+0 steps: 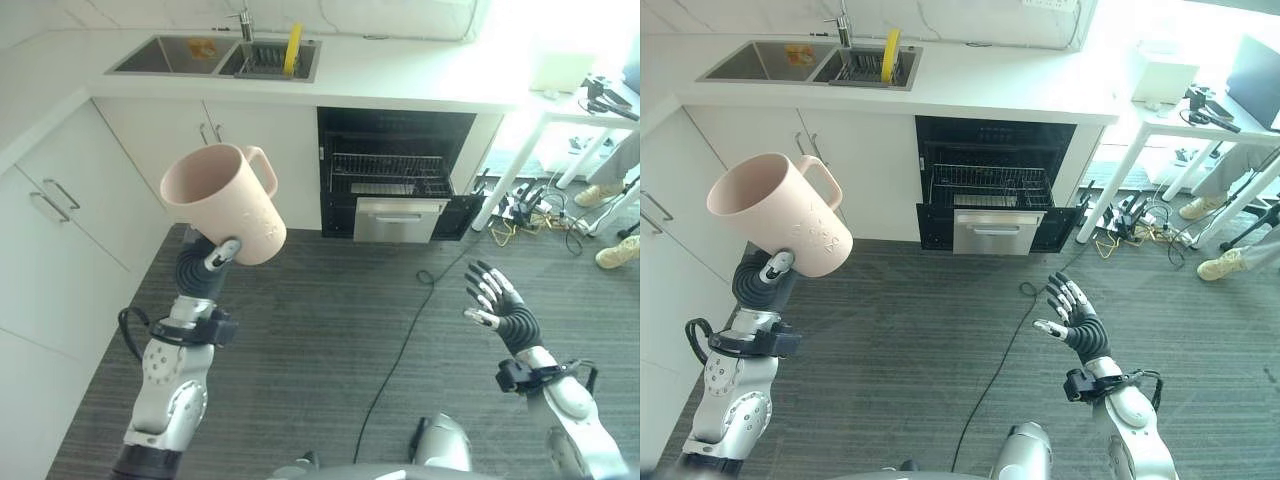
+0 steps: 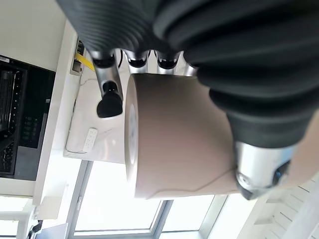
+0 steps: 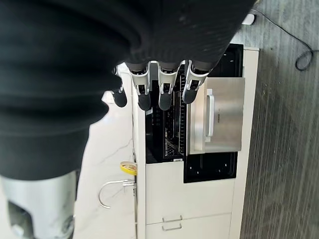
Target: Place the dishes in the dishwasher.
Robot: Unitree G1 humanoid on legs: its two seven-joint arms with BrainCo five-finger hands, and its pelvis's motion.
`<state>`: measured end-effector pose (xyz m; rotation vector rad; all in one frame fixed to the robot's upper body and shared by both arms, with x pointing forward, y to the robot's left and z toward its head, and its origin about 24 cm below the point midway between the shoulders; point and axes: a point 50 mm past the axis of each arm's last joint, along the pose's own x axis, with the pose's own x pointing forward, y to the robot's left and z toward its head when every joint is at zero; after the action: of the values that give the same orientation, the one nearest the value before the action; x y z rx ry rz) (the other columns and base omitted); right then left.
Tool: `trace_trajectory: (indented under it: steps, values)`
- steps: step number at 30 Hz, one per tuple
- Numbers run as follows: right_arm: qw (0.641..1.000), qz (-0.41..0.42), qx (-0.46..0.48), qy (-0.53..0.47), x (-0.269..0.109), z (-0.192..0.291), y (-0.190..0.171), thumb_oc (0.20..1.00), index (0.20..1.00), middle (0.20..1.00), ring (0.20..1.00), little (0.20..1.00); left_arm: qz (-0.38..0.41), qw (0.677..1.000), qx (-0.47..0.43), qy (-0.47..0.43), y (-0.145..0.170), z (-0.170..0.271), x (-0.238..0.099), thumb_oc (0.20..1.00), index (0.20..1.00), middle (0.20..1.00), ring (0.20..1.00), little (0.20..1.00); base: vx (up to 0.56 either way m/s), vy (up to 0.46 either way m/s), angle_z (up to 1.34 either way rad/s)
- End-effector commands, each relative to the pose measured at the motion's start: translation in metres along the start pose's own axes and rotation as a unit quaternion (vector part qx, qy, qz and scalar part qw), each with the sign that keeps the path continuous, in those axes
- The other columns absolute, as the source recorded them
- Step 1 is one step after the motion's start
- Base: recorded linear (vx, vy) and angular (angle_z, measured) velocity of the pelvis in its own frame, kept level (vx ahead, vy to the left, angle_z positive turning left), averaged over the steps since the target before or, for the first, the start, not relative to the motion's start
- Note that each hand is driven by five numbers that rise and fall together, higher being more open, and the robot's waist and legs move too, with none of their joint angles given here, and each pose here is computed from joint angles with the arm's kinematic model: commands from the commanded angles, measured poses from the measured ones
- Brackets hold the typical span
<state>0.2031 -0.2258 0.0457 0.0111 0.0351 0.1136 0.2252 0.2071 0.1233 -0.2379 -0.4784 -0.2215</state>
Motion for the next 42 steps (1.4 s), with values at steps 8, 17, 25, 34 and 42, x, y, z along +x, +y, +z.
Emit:
trace_trajectory:
  steps: [8, 17, 25, 34, 42]
  values:
    - [0.992, 0.000, 0.014, -0.128, 0.017, 0.044, 0.003, 1.000, 1.000, 1.000, 1.000, 1.000, -0.032, 0.997, 0.024, -0.063, -0.009, 0.021, 0.010, 0.200, 0.200, 0.200, 0.200, 0.200, 0.29, -0.376, 0.04]
    - [0.988, 0.038, -0.038, -0.143, 0.029, 0.067, -0.004, 1.000, 1.000, 1.000, 1.000, 1.000, 0.008, 0.999, 0.005, -0.043, 0.000, 0.018, 0.004, 0.200, 0.200, 0.200, 0.200, 0.200, 0.31, -0.264, -0.54]
    - [0.981, 0.050, -0.067, -0.175, 0.028, 0.083, 0.001, 1.000, 1.000, 1.000, 1.000, 1.000, 0.015, 0.996, -0.020, -0.080, -0.015, 0.012, 0.002, 0.200, 0.200, 0.200, 0.200, 0.200, 0.30, 0.320, -0.53]
    - [0.981, 0.020, -0.067, -0.181, 0.032, 0.091, -0.003, 1.000, 1.000, 1.000, 1.000, 1.000, -0.008, 0.995, -0.025, -0.099, -0.018, 0.019, 0.025, 0.200, 0.200, 0.200, 0.200, 0.200, 0.20, 0.406, 0.12]
    - [0.983, 0.004, -0.078, -0.168, 0.026, 0.086, -0.008, 1.000, 1.000, 1.000, 1.000, 1.000, -0.019, 0.995, -0.028, -0.089, -0.018, 0.019, 0.023, 0.200, 0.200, 0.200, 0.200, 0.200, 0.12, 0.220, 0.22]
